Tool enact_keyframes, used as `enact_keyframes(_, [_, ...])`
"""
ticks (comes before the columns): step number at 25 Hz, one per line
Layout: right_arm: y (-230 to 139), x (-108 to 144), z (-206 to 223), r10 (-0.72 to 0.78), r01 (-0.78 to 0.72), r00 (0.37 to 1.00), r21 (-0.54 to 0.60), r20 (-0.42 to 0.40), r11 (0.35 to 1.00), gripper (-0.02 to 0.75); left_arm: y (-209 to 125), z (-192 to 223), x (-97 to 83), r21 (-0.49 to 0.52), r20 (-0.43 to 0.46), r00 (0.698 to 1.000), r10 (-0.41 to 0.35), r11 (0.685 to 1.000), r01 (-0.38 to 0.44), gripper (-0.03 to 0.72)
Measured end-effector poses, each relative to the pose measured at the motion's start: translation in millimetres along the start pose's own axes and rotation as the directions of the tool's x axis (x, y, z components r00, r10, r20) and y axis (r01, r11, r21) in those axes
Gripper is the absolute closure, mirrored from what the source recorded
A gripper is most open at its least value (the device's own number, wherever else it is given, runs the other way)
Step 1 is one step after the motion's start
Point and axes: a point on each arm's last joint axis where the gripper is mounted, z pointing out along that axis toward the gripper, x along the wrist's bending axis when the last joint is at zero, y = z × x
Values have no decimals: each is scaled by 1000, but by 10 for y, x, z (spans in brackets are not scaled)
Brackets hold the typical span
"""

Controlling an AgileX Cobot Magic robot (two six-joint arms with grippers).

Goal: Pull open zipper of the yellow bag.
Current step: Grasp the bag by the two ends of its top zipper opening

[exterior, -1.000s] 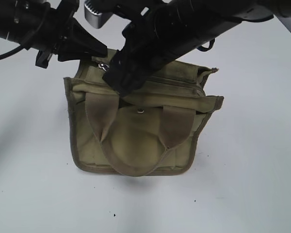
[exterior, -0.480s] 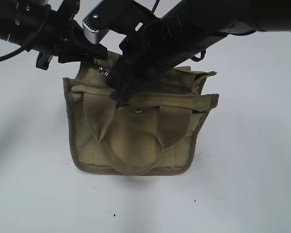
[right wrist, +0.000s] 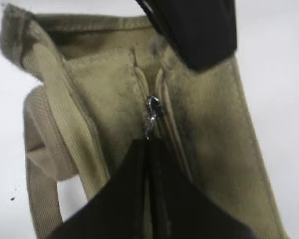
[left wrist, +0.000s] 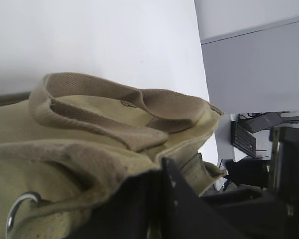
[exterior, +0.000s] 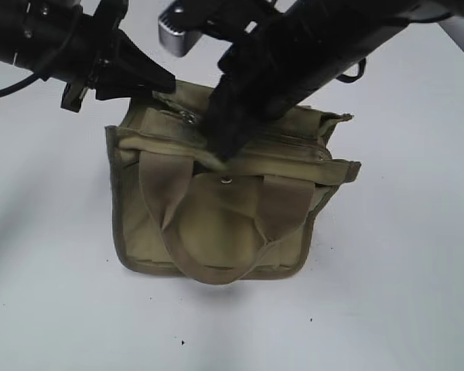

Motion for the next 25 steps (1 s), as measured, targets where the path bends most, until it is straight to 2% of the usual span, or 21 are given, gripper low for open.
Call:
enact_keyframes(7, [-330,-247,-385,168,-163,986,174,-9,971,736,0,-2,-12,3,9,1000,-3,1000,3,663])
enact_keyframes(14, [-738,-482,-625,396,-375,918,333,5,866,736,-6,-2,-15,9,13,1000,-3,1000,3,663])
enact_keyframes(25, [-937,-557,-729,541,-514,839,417,61,750,736,-7,-2,-16,11,14,1000,-3,1000,3,663])
